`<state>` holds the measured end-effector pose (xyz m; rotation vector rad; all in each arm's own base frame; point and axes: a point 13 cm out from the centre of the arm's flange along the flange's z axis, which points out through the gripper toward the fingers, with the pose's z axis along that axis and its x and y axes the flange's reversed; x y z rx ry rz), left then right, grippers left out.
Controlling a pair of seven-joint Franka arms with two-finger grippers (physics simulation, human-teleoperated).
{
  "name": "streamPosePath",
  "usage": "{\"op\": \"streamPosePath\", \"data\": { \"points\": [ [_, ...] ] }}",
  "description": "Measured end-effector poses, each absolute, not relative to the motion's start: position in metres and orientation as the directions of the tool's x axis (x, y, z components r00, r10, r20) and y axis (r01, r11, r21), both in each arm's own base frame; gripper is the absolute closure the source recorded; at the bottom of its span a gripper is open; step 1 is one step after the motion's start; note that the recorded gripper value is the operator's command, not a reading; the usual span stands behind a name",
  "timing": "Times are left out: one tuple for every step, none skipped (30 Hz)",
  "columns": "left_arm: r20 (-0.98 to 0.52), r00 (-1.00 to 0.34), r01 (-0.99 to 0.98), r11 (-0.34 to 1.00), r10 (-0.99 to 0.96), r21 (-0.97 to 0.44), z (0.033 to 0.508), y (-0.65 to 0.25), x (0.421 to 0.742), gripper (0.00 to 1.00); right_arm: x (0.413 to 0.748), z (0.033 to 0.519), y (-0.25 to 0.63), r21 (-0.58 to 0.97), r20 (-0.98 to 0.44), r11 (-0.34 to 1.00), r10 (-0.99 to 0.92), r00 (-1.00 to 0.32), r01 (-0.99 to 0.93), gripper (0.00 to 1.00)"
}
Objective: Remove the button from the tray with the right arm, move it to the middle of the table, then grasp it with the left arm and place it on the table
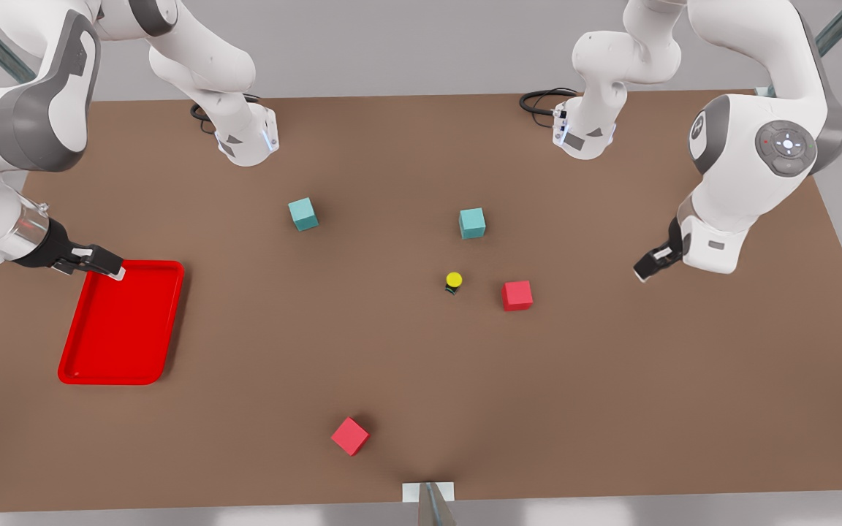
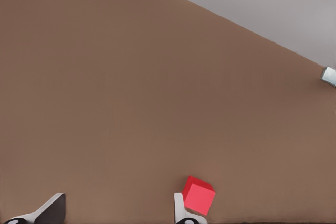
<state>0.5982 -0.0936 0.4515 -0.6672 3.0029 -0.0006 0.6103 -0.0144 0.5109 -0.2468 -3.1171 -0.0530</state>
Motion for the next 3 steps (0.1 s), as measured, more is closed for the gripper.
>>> {"op": "streamPosePath", "data": {
  "points": [
    [-0.066,-0.917,-0.394,0.919,-0.394,-0.014,0.452,-0.094,0.5984,0.0,0.6103,0.5109,-0.0144,0.033,0.017,0.987,0.157,-0.987,0.157,0.0],
    [-0.067,-0.928,-0.366,0.93,-0.366,-0.013,0.4523,-0.0944,0.5986,0.0,0.6104,0.5107,-0.0143,0.033,0.017,0.987,0.157,-0.987,0.157,0.0],
    [-0.068,-0.938,-0.34,0.94,-0.34,-0.011,0.4525,-0.0947,0.5987,0.0,0.6104,0.5108,-0.014,0.033,0.017,0.987,0.156,-0.988,0.157,0.0]
  ]
}}
